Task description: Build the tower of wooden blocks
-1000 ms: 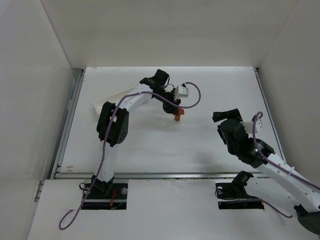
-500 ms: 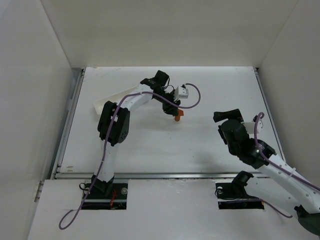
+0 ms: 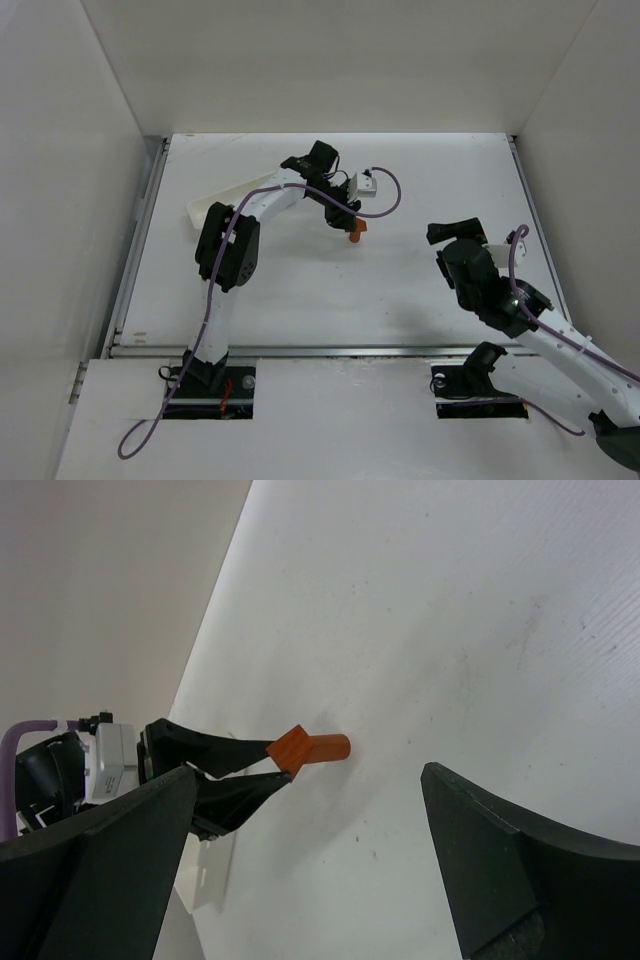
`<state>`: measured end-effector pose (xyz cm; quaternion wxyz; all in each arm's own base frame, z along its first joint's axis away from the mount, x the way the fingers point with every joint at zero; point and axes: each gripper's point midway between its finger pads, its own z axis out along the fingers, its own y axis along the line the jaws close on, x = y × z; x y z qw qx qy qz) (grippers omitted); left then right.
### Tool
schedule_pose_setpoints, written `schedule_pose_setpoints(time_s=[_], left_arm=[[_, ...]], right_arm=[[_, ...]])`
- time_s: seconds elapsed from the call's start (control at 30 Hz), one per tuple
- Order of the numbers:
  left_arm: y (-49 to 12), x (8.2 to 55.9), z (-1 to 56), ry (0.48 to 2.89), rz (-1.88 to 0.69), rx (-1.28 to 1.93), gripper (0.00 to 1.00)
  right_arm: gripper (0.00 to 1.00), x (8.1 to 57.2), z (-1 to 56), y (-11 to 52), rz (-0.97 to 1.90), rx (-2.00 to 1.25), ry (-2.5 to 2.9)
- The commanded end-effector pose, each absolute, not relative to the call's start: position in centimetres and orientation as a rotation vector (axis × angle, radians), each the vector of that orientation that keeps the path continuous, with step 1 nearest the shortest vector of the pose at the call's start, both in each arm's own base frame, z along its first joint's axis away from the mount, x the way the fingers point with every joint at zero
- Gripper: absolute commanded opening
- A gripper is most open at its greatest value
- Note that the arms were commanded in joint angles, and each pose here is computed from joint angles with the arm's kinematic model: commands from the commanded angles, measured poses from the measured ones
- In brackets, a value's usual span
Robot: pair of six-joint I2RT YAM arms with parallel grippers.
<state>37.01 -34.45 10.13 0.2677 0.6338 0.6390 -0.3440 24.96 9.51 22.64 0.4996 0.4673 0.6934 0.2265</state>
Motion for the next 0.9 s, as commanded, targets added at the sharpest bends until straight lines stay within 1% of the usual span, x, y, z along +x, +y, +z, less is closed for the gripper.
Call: schedule_pose_setpoints(time_s=[0.0,0.77,0.87], left_arm=[[-35.17,37.45,12.18,1.642,-0.931,1.714,0.0],[-35.1,37.34,11.5,1.666,-0.945,1.719,0.0],[-35.1,37.34,11.5,1.666,-0.945,1.719,0.06]], right_arm=[[1.0,24.82,22.91,9.18,0.536,1.118,1.666],[1.0,24.74,22.78,8.92,0.53,1.12,1.658],[1.0,24.66,22.99,8.85,0.539,1.122,1.652]])
